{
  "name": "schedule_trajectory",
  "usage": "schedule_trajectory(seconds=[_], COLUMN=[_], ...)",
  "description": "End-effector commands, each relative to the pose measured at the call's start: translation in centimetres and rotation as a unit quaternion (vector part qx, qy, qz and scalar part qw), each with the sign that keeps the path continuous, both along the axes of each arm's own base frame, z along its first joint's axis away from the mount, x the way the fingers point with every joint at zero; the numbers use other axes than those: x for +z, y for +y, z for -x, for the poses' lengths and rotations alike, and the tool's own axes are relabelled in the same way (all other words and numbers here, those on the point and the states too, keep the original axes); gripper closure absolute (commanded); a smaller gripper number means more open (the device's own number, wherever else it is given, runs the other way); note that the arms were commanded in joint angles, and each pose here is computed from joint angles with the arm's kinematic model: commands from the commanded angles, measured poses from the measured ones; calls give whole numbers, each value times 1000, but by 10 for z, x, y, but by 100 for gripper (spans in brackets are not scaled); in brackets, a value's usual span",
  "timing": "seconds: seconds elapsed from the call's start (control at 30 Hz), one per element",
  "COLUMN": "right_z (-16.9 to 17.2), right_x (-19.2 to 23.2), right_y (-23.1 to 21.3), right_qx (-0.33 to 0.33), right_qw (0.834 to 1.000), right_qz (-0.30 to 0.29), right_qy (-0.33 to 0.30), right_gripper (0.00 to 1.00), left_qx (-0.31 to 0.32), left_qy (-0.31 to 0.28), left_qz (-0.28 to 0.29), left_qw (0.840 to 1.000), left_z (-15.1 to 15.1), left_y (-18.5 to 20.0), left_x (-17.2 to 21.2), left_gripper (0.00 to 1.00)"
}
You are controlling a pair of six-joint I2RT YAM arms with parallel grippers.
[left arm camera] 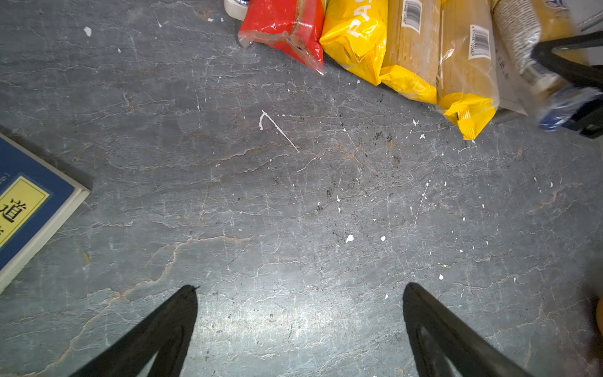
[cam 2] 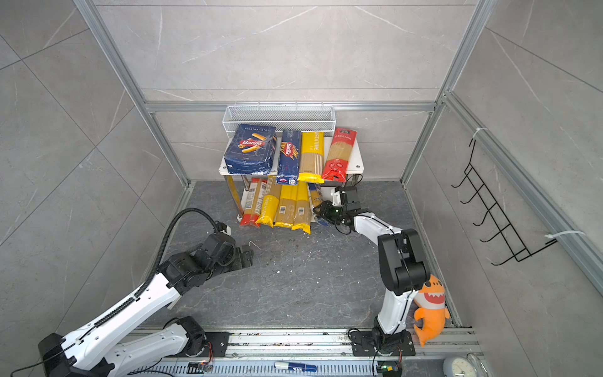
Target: Place and organize the pasta boxes and bags onto the shelf
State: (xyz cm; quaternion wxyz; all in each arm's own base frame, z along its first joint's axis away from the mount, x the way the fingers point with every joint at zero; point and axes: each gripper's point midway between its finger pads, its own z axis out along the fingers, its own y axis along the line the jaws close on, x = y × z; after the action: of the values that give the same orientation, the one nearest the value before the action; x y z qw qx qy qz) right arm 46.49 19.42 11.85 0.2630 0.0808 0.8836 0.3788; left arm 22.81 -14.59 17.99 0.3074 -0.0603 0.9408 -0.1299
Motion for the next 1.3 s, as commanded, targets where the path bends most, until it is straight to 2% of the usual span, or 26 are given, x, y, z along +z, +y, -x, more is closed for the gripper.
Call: schedule_trajectory(seconds=[0.0, 0.2, 0.37, 0.5, 0.67, 0.9, 1.1, 1.27], right_z=[-20, -21, -19, -11, 5, 42, 93, 139], right_x=[12, 0, 0, 7, 17, 33, 32, 29], right_y=[-6, -15, -18, -21, -23, -25, -29, -39], right_qx=[-6, -22, -27, -29, -29, -19, -9, 2], right_qw=[999, 998, 998, 998, 998, 998, 999, 999], right_qz=[16, 42, 53, 52, 46, 28, 9, 38], right_qy=[-49, -37, -33, -37, -40, -47, -36, -33], right_gripper=[43, 46, 26, 21, 19, 15, 14, 13], left_qx=[-21, -17, -14, -7, 0, 6, 15, 32], left_qy=[-15, -16, -13, -19, -26, -30, -36, -46], left_qz=[13, 18, 24, 22, 22, 26, 6, -12], left_qw=[1000, 1000, 1000, 1000, 999, 999, 999, 998], left_z=[-7, -7, -2, 4, 10, 18, 19, 17], left_y=[-8, -2, 1, 10, 19, 26, 36, 45], left_x=[9, 10, 6, 8, 11, 11, 10, 5], left_gripper=[0, 0, 0, 0, 0, 0, 0, 0])
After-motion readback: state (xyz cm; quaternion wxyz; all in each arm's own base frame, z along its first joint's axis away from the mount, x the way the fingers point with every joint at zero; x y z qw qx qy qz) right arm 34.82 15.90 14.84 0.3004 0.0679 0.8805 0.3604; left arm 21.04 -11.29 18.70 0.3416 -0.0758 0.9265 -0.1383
